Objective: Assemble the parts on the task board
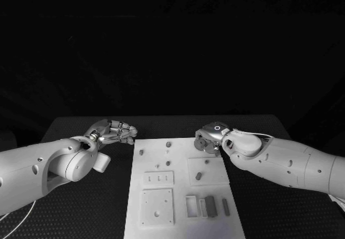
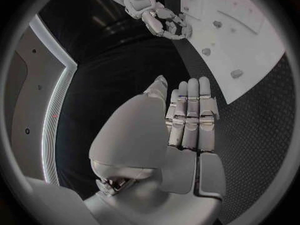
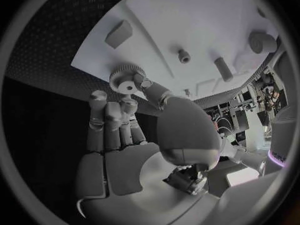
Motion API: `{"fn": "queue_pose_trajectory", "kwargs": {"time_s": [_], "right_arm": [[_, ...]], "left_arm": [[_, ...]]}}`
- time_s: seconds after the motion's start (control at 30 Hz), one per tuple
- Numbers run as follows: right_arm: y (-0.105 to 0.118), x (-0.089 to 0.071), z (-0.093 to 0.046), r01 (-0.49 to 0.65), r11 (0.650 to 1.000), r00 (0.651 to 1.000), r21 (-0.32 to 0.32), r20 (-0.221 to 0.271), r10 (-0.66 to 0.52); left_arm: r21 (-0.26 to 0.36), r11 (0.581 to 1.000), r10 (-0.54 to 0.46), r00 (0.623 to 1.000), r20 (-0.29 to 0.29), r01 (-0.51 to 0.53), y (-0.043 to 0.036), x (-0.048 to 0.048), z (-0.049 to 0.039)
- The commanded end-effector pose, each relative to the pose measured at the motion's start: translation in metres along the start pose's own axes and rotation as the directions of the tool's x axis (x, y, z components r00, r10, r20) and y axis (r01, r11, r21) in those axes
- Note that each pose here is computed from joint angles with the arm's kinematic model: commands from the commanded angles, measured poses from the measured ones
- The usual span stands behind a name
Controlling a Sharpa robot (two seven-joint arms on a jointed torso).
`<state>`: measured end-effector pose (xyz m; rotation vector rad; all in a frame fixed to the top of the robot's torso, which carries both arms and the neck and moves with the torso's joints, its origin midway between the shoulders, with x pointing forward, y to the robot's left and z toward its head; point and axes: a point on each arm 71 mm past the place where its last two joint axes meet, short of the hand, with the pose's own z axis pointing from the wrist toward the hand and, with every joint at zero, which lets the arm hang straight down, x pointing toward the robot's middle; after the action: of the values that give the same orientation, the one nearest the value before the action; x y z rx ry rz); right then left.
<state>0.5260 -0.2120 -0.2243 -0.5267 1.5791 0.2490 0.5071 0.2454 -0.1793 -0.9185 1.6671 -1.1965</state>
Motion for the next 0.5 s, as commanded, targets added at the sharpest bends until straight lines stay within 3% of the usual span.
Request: {"fn": "queue_pose_trajectory", "kwargs": {"time_s": [0.03,0.2,0.5], "right_arm": [[0.009,-0.008,0.0,0.035,0.999,0.998,0.009,0.055,-0.035],[0.029,-0.02,0.001,0.027,0.999,0.994,-0.029,0.103,-0.023],[0.068,-0.032,0.006,0.016,0.993,0.991,-0.119,0.133,0.0]], "left_arm": [[0.004,1.0,-0.001,1.0,0.0,0.001,-0.0013,0.0009,-0.0001],[0.005,1.0,0.001,1.0,-0.002,-0.001,-0.0014,0.001,0.0001],[0.006,1.0,0.001,1.0,-0.001,-0.001,-0.0014,0.001,0.0]]}}
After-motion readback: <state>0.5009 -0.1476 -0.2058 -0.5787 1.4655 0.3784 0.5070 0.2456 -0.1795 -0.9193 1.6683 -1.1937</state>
